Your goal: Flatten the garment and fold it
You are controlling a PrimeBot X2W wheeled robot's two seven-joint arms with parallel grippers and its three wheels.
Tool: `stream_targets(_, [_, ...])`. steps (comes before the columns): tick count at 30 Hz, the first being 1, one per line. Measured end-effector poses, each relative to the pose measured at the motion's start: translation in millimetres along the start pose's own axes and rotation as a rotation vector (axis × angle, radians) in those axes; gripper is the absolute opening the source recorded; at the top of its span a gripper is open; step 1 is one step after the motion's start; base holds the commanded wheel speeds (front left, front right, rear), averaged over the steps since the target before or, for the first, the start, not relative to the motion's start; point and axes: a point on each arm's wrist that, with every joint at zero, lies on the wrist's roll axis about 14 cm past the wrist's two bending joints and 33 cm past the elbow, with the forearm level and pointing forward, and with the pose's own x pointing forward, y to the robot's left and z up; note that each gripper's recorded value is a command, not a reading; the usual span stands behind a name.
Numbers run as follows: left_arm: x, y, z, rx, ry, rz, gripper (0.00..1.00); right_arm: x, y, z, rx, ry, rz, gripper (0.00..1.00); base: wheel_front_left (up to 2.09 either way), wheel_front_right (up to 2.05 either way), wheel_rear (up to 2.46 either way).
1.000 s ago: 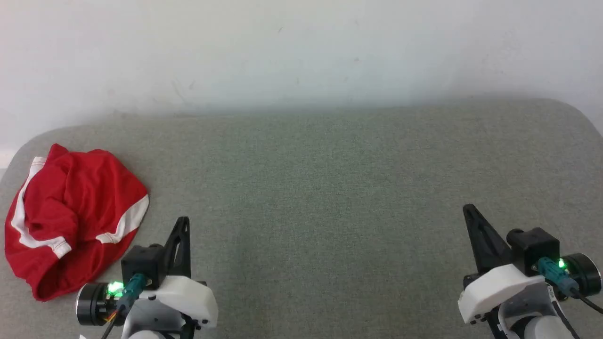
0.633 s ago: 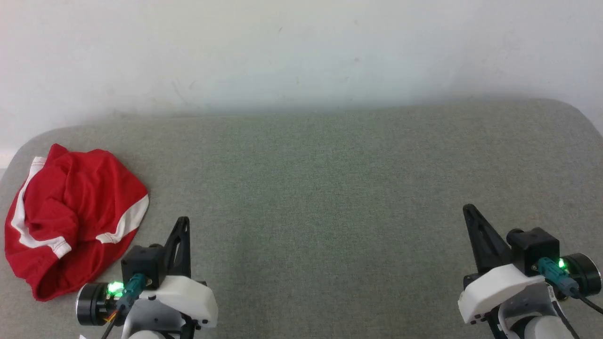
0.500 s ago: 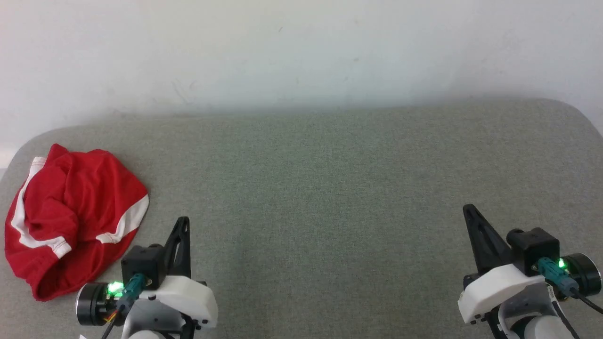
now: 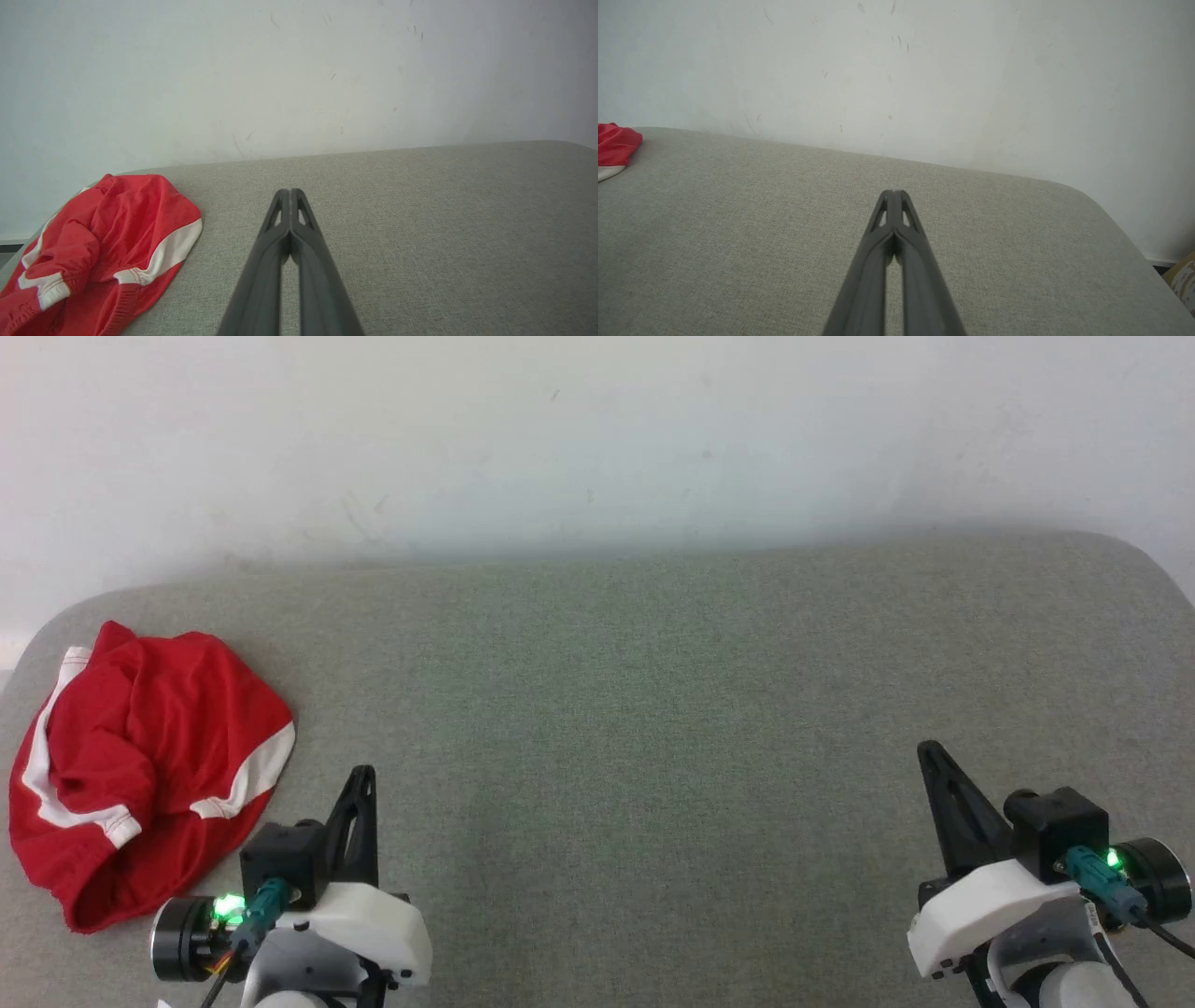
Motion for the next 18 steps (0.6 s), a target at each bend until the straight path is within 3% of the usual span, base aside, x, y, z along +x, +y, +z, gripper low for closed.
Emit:
stream_targets(4, [0.0, -0.1, 0.0, 0.000, 0.000, 0.000, 0.00, 0.0, 0.0, 0.0, 0.000, 0.000, 0.000, 0.00, 0.00, 0.00, 0.00])
stream_targets(5, [0.0, -0.1, 0.0, 0.000, 0.000, 0.000, 1.00, 0.0, 0.0, 0.0, 0.000, 0.000, 0.000, 1.00, 0.00, 0.00, 0.00])
stream_targets(18, [0.3, -0.1, 1.2, 0.000, -0.013, 0.011, 1.00, 0.5, -2.5, 3.8, 0.016, -0.021, -0.007, 1.00, 0.00, 0.00, 0.00])
